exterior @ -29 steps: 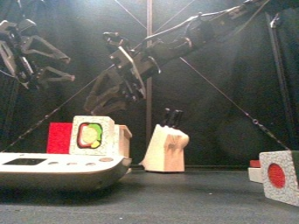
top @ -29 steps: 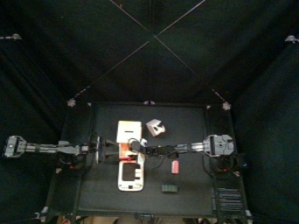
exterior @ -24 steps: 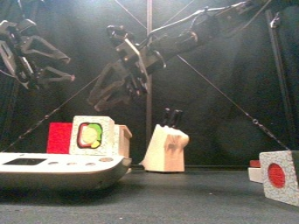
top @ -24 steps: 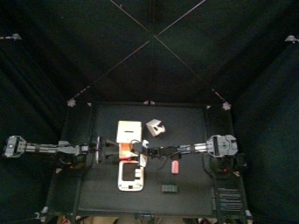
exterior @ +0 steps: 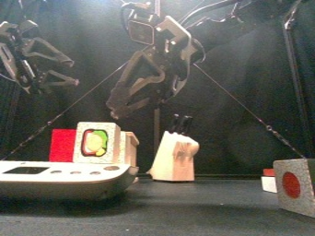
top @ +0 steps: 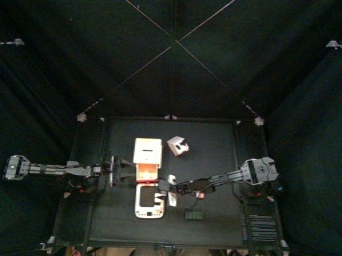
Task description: Grab white sushi piece from stove
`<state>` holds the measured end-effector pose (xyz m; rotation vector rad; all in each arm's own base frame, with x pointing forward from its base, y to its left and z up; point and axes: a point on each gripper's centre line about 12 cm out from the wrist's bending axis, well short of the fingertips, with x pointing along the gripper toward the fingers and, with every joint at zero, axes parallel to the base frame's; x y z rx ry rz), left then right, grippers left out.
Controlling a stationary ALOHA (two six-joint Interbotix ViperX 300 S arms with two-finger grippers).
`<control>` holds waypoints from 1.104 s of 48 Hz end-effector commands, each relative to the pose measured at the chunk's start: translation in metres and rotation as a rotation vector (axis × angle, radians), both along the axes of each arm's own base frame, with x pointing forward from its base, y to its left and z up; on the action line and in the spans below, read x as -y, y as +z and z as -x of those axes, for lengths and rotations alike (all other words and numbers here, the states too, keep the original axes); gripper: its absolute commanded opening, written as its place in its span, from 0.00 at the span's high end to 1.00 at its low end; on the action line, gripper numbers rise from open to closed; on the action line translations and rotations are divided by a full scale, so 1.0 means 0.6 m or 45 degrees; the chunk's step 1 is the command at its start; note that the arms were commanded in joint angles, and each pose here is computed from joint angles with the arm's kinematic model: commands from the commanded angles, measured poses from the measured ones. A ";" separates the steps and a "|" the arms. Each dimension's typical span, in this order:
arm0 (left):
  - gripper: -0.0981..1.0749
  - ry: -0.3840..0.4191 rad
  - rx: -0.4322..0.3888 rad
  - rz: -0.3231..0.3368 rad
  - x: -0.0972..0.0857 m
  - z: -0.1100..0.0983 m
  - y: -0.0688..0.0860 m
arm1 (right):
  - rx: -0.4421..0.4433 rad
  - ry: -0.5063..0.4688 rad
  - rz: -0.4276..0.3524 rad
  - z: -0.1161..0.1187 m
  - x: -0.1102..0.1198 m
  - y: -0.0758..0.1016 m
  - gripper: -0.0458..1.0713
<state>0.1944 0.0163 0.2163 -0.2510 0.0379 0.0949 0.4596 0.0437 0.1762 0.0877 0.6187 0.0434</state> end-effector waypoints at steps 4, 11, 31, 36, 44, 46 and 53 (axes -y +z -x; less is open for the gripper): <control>0.16 0.005 0.024 0.002 -0.001 -0.003 0.008 | 0.058 -0.007 -0.018 -0.002 0.001 0.030 0.26; 0.16 0.005 0.020 0.002 -0.001 -0.003 0.007 | 0.042 -0.013 -0.023 -0.004 0.003 0.020 0.26; 0.16 0.005 0.020 0.002 -0.001 -0.002 0.006 | 0.008 -0.016 -0.031 -0.007 0.000 -0.001 0.26; 0.16 0.005 0.018 0.002 -0.001 -0.002 0.006 | 0.000 -0.021 -0.034 -0.008 0.001 -0.006 0.26; 0.16 0.007 0.020 0.002 -0.002 -0.002 0.006 | -0.012 -0.019 -0.032 -0.011 -0.001 -0.014 0.26; 0.16 0.007 0.018 0.002 -0.002 -0.002 0.006 | -0.014 -0.020 -0.032 -0.011 -0.001 -0.015 0.26; 0.16 0.007 0.016 0.002 -0.002 -0.002 0.005 | -0.025 -0.023 -0.029 -0.011 0.001 -0.019 0.26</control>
